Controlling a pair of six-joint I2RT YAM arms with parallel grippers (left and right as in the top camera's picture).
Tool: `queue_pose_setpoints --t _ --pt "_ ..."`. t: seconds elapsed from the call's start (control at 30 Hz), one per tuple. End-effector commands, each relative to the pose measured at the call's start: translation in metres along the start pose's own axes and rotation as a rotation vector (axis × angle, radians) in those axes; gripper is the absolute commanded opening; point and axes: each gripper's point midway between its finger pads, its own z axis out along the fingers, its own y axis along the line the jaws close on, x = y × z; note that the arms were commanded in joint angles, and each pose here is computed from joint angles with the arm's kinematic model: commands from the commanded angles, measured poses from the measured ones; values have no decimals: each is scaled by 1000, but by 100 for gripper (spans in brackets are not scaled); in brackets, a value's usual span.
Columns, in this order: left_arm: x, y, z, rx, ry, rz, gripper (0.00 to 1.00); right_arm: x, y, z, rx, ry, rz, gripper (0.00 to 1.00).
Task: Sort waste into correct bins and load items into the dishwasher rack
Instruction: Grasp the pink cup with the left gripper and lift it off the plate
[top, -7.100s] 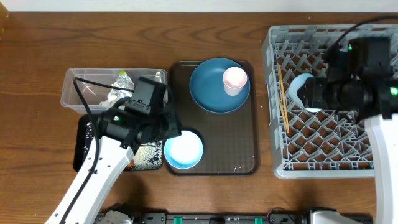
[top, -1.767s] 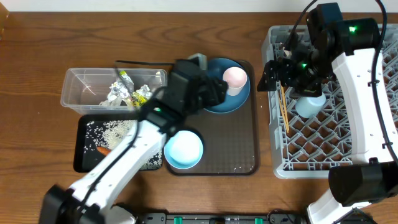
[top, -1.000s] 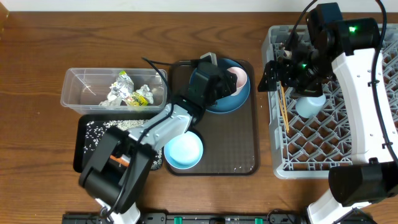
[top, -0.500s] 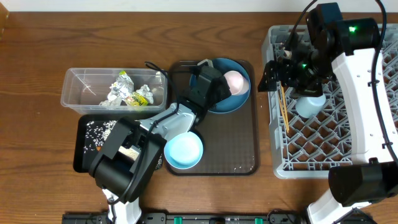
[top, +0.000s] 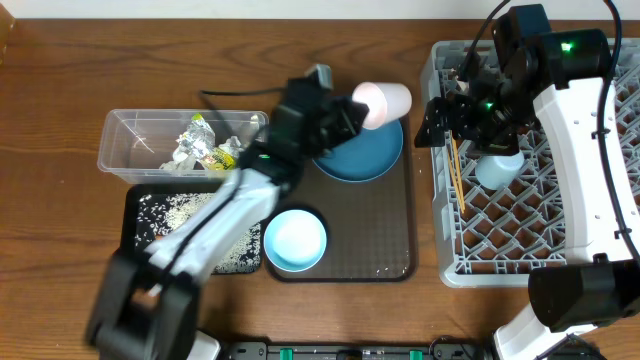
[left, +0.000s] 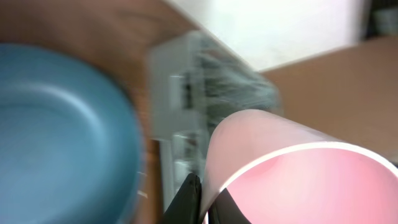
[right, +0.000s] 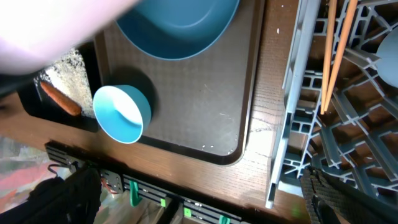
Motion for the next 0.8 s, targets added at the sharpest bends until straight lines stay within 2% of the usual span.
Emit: queue_pose_setpoints --t 0.0,0.2,0.37,0.57,0.6,0.63,0.7,0.73,0.77 --pt "4 -36 -42 179 160 -28 6 0 2 -7 -3 -26 -23 99" --pt "-1 -48 -103 350 391 -200 6 0 2 -7 -3 -26 -22 99" --pt "4 -52 -132 441 527 -217 6 0 2 -7 -3 -26 -23 99" --pt "12 -56 -144 484 600 -210 6 -6 7 -8 -31 -49 -40 99" --pt "12 -57 -145 489 605 -206 6 -5 13 -8 -61 -44 -66 89" --pt "13 -57 -145 491 610 -206 6 -2 20 -9 -105 -34 -110 74" --pt "14 -58 -146 494 615 -205 6 6 38 -12 -212 -14 -208 18" --pt "14 -58 -146 495 617 -205 6 9 44 -14 -252 -11 -239 1" --pt "14 -58 -146 496 618 -205 6 12 49 -16 -285 -10 -269 1"
